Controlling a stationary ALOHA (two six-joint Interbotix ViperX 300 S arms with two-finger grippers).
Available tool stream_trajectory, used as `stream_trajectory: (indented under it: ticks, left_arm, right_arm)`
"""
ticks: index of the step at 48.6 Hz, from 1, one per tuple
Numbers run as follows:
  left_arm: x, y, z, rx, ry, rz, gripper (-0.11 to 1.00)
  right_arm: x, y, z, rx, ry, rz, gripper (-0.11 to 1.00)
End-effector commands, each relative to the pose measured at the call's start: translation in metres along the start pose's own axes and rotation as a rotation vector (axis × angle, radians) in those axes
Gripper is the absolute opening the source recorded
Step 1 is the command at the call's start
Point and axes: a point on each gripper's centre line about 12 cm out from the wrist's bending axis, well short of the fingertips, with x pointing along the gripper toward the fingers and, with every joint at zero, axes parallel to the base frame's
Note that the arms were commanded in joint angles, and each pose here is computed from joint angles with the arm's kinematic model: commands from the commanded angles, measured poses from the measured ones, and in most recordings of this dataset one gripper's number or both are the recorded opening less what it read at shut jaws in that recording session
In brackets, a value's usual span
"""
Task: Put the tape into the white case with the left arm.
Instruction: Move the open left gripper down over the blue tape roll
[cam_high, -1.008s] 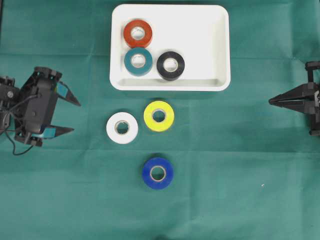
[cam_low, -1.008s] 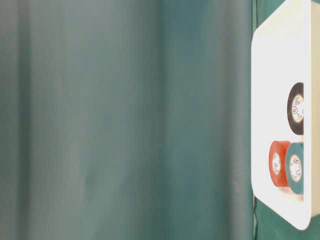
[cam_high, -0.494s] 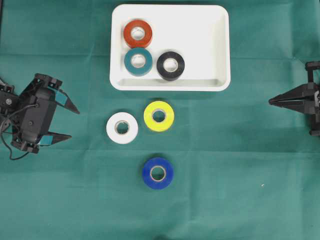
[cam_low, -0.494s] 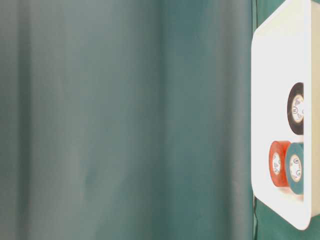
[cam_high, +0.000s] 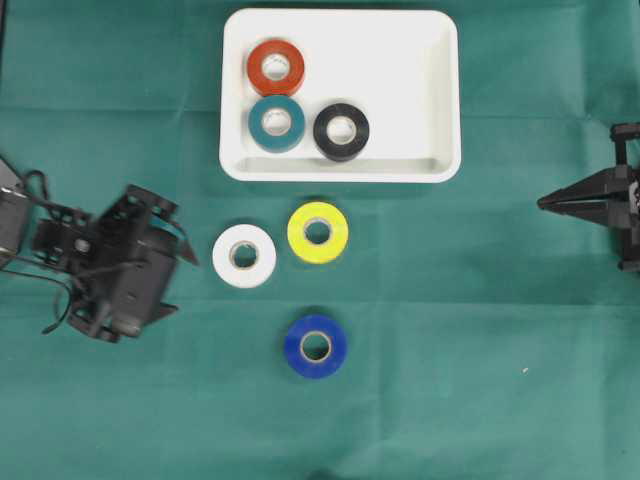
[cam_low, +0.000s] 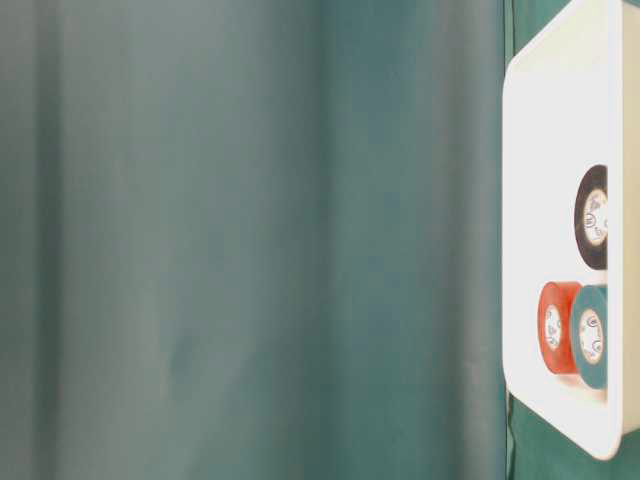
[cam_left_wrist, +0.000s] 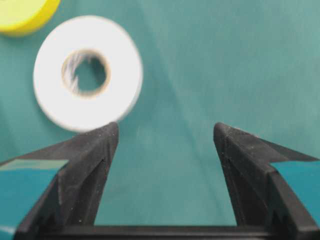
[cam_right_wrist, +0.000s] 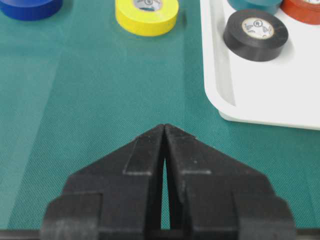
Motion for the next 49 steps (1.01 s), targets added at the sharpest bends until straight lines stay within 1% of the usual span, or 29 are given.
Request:
stream_trajectory:
  ticks: [1,17,27,33,43,49]
  left_arm:
    - [0.008,-0.002,0.023,0.015,-0.023,-0.008,0.75]
    - [0.046,-0.011,0.07,0.053,-0.025,-0.035,0.76]
    - [0.064,-0.012,0.1,0.063,-0.035,-0.041,0.76]
    - [0.076,-0.013,0.115,0.069,-0.01,-0.048,0.76]
    - [0.094,-0.015,0.131,0.074,0.021,-0.06,0.76]
    - [0.105,-0.017,0.135,0.077,0.031,-0.064,0.76]
  right_arm:
    - [0.001,0.0,0.005,0.0,-0.015,0.001,-0.09]
    - [0.001,0.0,0.005,0.0,-0.015,0.001,-0.09]
    - [0.001,0.0,0.005,-0.002,-0.015,0.001,-0.09]
    - [0.001,0.0,0.005,0.0,-0.015,0.0,-0.09]
    - [0.001,0.0,0.005,-0.001,-0.015,0.0,-0.09]
    - [0.001,0.0,0.005,-0.006,-0.015,0.002,-0.09]
